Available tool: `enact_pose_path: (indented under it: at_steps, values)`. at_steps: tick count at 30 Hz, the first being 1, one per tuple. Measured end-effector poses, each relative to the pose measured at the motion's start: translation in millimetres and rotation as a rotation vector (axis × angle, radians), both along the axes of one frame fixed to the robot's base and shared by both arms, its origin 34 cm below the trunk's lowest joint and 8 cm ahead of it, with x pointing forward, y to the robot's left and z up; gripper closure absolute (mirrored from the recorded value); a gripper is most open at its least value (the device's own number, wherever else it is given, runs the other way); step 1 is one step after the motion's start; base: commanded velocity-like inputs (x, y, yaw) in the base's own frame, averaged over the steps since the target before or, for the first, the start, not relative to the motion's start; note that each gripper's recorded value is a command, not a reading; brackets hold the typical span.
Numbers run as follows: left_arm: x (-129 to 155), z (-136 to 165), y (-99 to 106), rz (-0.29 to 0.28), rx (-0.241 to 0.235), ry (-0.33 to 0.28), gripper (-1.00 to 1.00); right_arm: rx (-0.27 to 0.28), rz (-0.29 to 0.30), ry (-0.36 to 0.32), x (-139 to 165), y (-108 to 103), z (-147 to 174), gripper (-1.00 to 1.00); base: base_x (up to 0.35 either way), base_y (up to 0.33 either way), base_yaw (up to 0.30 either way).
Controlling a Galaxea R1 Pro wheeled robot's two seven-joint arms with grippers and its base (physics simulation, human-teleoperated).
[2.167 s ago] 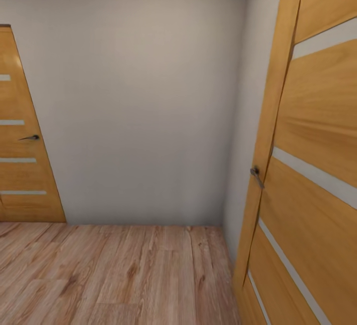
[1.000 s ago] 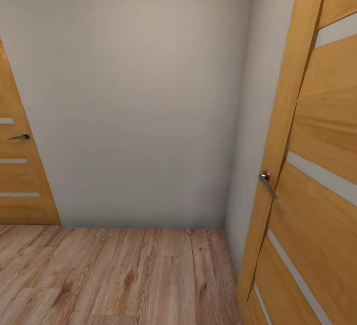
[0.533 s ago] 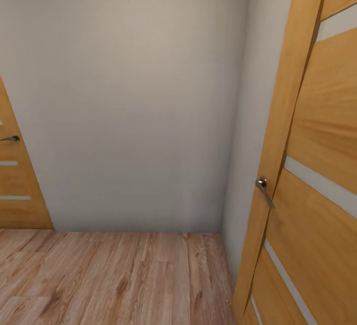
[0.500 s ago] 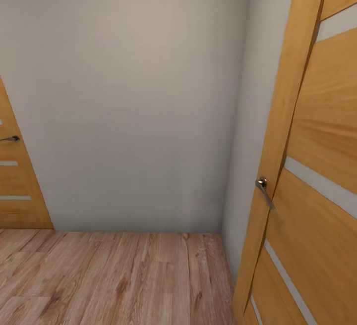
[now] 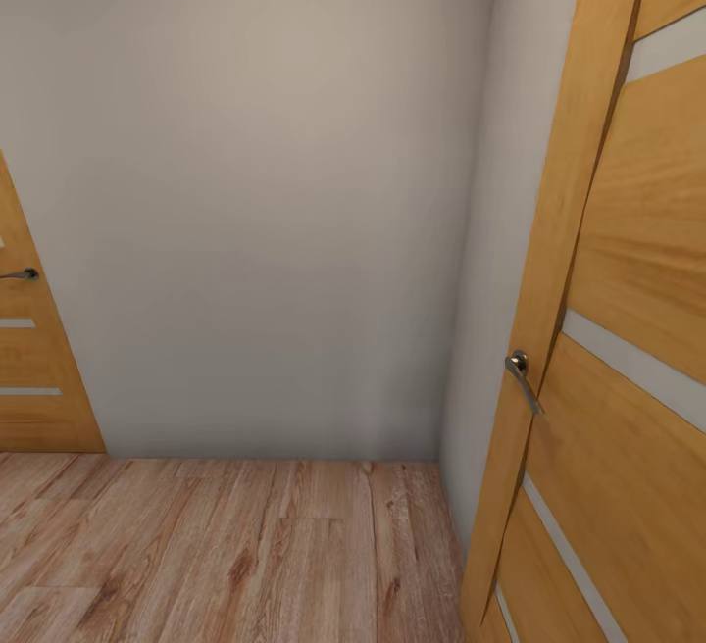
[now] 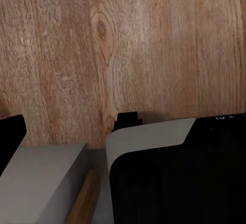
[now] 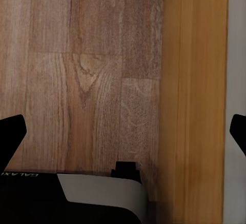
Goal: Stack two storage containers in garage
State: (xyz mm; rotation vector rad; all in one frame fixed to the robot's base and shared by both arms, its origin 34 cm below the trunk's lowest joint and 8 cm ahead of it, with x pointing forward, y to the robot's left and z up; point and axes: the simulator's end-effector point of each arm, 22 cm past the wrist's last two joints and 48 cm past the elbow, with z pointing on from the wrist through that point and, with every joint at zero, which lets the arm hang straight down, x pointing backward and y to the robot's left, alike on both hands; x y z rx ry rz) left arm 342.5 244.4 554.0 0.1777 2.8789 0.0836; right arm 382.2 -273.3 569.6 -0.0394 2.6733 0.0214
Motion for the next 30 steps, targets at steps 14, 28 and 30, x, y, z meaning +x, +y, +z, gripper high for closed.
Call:
enact_pose_path:
  at_steps: [14, 28, 30]
  values:
    - [-0.2, -0.1, 0.0, -0.001, 0.000, 0.001, -1.00, 0.006, 0.005, 0.008, -4.0, 4.3, -1.5, -1.00, 0.000, 0.000, 0.000]
    - [-4.5, -2.5, 0.1, -0.001, 0.000, 0.013, -1.00, 0.007, 0.004, 0.026, -11.2, 4.9, -5.3, -1.00, 0.000, 0.000, 0.143]
    - [-5.3, -2.9, 0.1, -0.001, 0.000, 0.015, -1.00, 0.007, 0.004, 0.028, -12.0, 4.7, -5.9, -1.00, 0.000, 0.000, 0.185]
